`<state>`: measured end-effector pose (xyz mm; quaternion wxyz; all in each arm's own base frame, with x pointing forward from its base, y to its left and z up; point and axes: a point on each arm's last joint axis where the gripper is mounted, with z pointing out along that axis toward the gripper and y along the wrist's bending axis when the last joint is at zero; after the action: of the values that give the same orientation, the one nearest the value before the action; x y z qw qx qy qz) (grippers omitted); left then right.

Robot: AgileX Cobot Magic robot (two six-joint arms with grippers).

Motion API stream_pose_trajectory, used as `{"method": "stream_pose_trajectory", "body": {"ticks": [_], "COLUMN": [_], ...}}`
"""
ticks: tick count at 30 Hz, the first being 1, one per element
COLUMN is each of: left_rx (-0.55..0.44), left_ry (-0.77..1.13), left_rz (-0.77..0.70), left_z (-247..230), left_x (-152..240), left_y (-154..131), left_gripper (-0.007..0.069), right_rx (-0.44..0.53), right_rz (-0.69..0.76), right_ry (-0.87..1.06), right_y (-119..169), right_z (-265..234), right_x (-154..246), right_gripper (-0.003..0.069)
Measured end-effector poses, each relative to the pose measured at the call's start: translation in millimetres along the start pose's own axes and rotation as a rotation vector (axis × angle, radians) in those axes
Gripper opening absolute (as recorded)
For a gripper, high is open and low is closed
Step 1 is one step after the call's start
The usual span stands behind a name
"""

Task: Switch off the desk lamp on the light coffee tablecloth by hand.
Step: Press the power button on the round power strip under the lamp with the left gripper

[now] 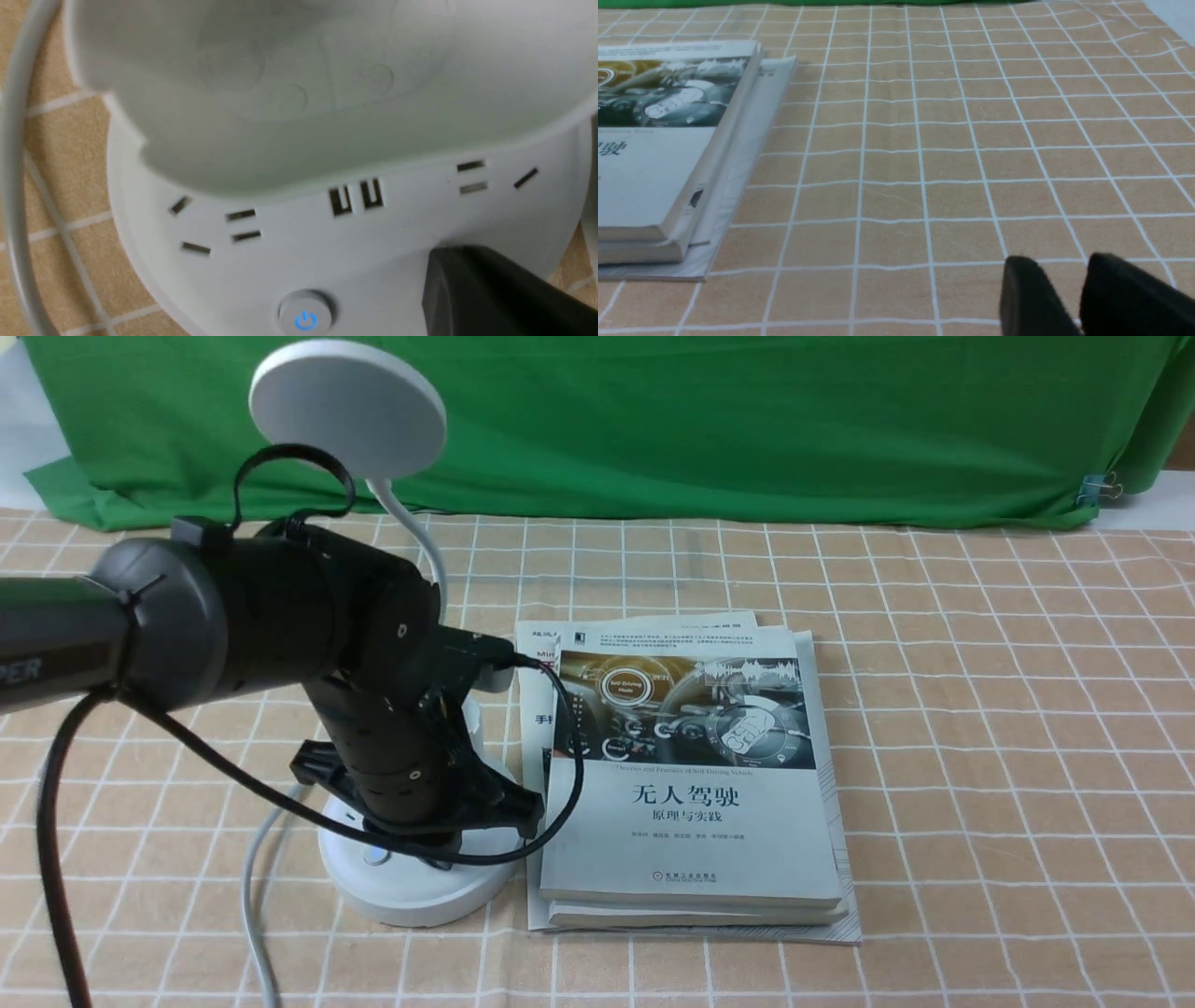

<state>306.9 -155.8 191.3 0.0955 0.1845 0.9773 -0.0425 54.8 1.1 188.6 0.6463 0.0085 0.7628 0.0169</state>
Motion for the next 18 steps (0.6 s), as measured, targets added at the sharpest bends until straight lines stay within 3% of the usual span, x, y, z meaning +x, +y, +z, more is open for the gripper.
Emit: {"method": "stream_pose_trajectory", "body": {"ticks": [13,18], "left_rx": [-0.008,-0.006], "left_ry": [-0.067,-0.036], "left_rz": [-0.005,-0.017], "left_z": [-23.6,-12.3], "left_x": [1.2,0.7], "left_y": [0.8,0.5], "left_gripper": [-0.0008,-0.0008], "right_rx": [0.0,0.0], "right_rz": [0.0,0.0], "right_ry": [0.0,0.0], "right_y": [0.0,0.0], "right_z": [0.0,0.0], "right_x": [0.0,0.0], "right_gripper": [0.0241,0.0241]}}
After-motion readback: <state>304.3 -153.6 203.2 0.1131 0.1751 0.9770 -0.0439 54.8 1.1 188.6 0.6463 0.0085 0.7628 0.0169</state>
